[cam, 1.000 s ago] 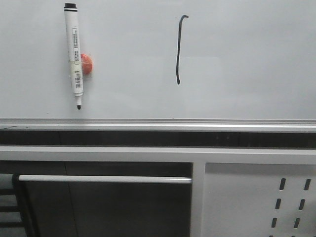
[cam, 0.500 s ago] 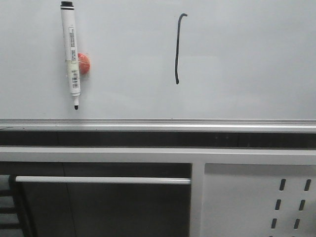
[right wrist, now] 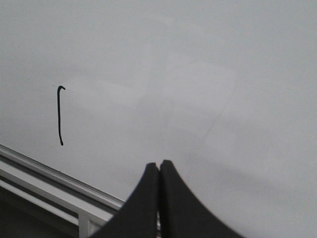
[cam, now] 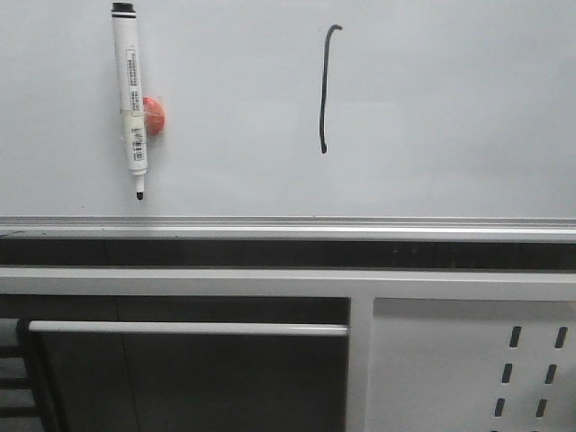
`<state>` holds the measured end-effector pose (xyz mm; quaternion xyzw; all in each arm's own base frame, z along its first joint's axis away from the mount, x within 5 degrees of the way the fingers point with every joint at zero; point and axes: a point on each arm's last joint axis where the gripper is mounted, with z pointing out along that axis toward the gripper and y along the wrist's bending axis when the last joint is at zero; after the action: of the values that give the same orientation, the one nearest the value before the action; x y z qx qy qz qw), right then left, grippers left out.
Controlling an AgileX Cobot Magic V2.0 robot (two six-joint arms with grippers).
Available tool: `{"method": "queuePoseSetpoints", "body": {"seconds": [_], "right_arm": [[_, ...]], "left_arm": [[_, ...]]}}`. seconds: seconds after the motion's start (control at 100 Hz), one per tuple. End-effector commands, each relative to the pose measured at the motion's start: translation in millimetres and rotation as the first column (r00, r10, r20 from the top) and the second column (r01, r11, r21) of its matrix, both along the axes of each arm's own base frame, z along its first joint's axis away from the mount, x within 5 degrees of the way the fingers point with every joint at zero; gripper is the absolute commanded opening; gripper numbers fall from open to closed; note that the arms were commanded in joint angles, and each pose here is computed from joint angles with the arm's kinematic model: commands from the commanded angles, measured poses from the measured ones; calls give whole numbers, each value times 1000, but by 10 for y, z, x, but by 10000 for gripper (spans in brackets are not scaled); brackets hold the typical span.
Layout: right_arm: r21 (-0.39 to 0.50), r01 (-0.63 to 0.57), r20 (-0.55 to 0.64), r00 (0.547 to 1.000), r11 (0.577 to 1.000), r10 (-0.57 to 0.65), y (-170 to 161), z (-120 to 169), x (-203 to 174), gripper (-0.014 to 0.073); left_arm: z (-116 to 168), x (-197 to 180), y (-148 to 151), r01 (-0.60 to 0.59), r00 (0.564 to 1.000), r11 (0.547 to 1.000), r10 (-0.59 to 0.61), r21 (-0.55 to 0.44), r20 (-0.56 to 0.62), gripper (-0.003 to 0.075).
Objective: Write number 1 on whiteboard
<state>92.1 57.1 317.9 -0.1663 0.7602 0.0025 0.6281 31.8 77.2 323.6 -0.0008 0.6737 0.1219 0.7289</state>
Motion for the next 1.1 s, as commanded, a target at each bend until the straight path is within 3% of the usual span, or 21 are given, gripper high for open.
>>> {"method": "queuePoseSetpoints", "body": {"seconds": [0.0, 0.22, 0.51, 0.7, 1.09], "right_arm": [[7, -31, 76, 997, 999, 30, 27, 130, 6, -79], [7, -30, 76, 997, 1000, 30, 27, 129, 6, -79], [9, -38, 76, 996, 999, 37, 33, 129, 4, -79], [6, -20, 72, 997, 1000, 20, 18, 126, 7, -79], [13, -25, 36, 999, 1000, 24, 23, 96, 1, -79]], "left_arm": [[70, -135, 45, -43, 998, 998, 45, -37, 53, -18], [70, -319, 67, -258, 964, 965, 260, -39, 55, -18], [-107, -397, 11, -476, 879, 879, 476, 13, 5, -18], [-158, -406, -1, -519, 854, 854, 519, 26, -10, -18], [-162, -404, -2, -519, 854, 854, 519, 27, -11, -18]]}}
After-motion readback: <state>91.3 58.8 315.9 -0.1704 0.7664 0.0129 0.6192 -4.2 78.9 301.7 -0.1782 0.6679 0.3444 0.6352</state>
